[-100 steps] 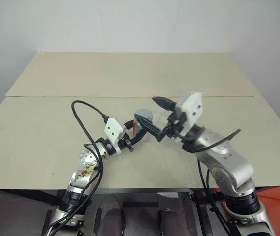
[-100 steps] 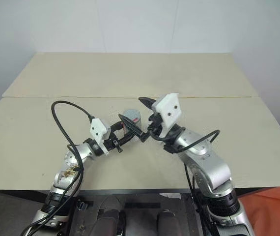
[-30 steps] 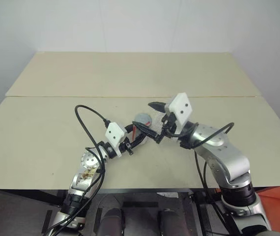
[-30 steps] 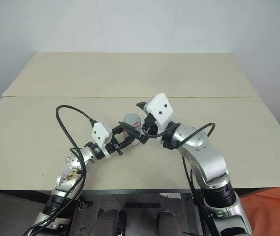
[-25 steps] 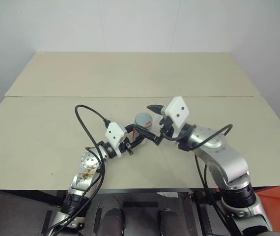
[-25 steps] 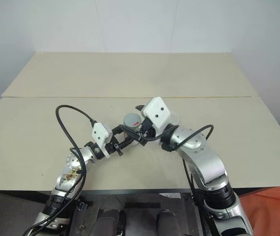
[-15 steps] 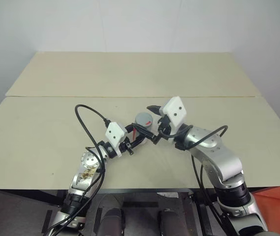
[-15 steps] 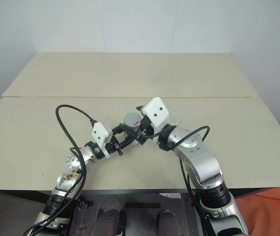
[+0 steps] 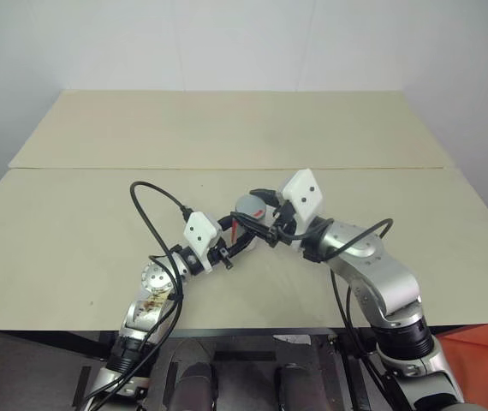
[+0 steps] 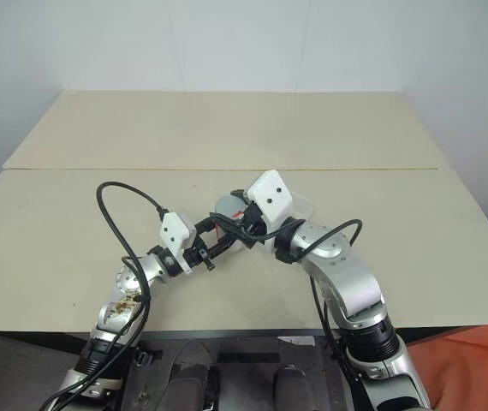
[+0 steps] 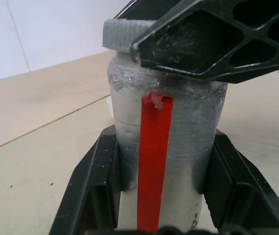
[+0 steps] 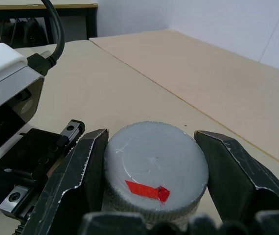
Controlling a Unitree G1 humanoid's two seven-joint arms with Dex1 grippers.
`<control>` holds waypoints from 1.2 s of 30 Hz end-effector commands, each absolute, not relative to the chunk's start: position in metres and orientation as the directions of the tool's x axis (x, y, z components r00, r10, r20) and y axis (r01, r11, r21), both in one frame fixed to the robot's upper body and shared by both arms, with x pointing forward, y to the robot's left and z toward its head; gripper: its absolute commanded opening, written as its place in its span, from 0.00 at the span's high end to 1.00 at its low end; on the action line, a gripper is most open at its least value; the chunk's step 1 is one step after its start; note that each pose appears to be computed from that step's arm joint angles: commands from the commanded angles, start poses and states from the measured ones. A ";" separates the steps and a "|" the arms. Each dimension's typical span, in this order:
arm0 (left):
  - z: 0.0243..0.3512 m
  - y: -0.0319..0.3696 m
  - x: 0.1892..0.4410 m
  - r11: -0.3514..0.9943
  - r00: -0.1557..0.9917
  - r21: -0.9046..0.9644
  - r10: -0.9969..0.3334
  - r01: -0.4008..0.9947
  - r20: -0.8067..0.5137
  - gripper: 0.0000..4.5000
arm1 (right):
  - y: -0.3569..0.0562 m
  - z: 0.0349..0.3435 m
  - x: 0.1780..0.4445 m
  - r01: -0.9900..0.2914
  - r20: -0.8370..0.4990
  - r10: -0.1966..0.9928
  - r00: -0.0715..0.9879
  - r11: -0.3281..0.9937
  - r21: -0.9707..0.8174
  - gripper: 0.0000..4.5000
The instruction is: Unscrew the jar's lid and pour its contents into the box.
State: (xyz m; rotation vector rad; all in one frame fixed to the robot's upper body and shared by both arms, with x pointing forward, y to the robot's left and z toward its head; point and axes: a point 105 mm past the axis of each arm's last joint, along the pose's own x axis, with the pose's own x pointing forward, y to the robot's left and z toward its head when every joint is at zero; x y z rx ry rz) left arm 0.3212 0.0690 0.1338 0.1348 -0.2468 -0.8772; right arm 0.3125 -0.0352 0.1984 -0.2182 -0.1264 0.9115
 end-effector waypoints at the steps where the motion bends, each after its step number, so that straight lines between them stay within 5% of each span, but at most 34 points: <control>1: 0.152 0.065 0.318 0.619 0.579 0.253 -0.786 0.744 0.218 0.58 | -0.036 0.209 0.309 -0.761 0.062 0.799 0.598 0.590 -0.269 0.38; 10: 0.155 0.061 0.305 0.550 0.502 0.238 -0.833 0.801 0.233 0.58 | -0.036 0.209 0.298 -0.840 0.040 0.898 0.438 0.424 -0.337 0.38; 18: 0.161 0.056 0.290 0.456 0.403 0.238 -0.883 0.858 0.238 0.58 | -0.050 0.211 0.289 -0.933 -0.061 0.994 0.086 0.059 -0.356 0.38; 26: 0.161 0.055 0.288 0.428 0.379 0.247 -0.898 0.869 0.224 0.58 | -0.053 0.214 0.307 -0.903 -0.135 0.960 -0.246 -0.277 -0.328 0.38; 36: 0.163 0.054 0.287 0.429 0.379 0.257 -0.899 0.866 0.222 0.58 | -0.045 0.214 0.318 -0.854 -0.240 0.910 -0.338 -0.403 -0.329 0.38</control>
